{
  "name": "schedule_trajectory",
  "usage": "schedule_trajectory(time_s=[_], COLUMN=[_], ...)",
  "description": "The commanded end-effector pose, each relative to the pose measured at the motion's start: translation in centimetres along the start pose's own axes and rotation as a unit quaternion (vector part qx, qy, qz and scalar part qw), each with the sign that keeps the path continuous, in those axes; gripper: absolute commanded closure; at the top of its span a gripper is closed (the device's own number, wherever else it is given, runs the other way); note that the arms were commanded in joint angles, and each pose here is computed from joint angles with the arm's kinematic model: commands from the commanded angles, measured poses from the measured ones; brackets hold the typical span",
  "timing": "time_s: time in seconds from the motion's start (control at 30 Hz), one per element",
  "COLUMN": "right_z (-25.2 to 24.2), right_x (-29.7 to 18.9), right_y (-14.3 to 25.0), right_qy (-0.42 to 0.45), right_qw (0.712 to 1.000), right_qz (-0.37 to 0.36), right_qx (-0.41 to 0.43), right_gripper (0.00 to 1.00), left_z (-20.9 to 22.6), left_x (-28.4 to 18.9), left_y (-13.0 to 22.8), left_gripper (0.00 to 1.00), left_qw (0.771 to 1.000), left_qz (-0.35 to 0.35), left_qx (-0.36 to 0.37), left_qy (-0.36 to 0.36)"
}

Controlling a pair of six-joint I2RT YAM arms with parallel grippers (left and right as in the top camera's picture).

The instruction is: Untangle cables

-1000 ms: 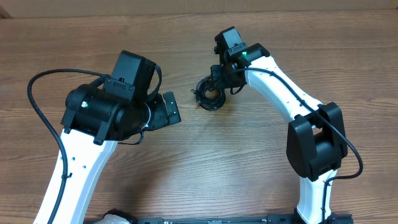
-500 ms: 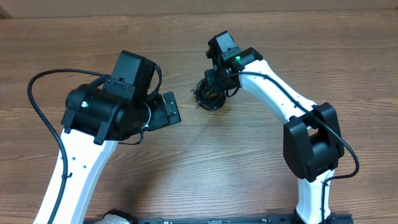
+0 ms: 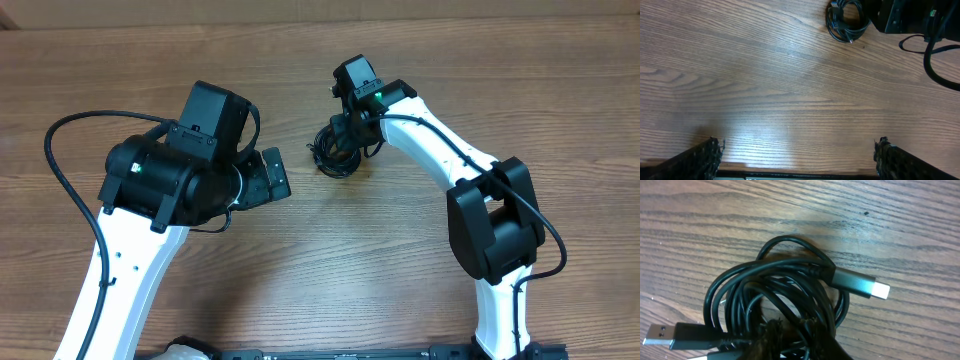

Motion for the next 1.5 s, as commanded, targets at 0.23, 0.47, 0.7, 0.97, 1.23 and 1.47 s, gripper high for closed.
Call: schedule_trajectory(time_s=[0.23,0.47,0.7,0.97,1.23,1.47], right_z=[-0.9,-0.9,-0.1,0.1,0.6,1.1], right_x=[0.8,0.8,0.8,0.5,-4.3,-10.7], right_y=[0.5,0.8,1.1,0.7,-1.2,-3.1], right_qy=[0.034,0.046,0.043,0.043,0.042,0.036], right_qw=[0.999,0.995,0.995,0.998,0.999,0.998], right_qz=[0.008,0.016,0.023,0.015,0.003,-0.044], right_qx=[-0.039,-0.083,-0.091,-0.047,-0.019,0.001], right_gripper=[0.62,0.56,0.68,0.96,0.96,0.96], left_z=[-0.2,-0.2,-0.3,-0.3,-0.4,-0.3], left_x=[0.2,0.3,0.3,0.3,1.2,2.5], left_y=[0.0,-0.1,-0.1,-0.1,-0.3,-0.1], left_gripper=[0.01,0.00,0.01,0.00,0.01,0.00], left_qw=[1.000,1.000,1.000,1.000,1.000,0.999], left_qz=[0.004,0.003,0.002,0.003,0.014,0.042], left_qx=[0.011,0.011,0.011,0.011,0.010,0.009], left_qy=[0.001,0.002,0.003,0.003,-0.008,-0.029])
Point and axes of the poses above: each gripper's point midway between its finger pads, its own x axis out along the fingers, its own z axis along the line the jaws close on, y = z × x, the point moved 3 cm from there along -x, back along the fingers, and after that the axes turned 6 degrees about -x, right-handed, at the moved point
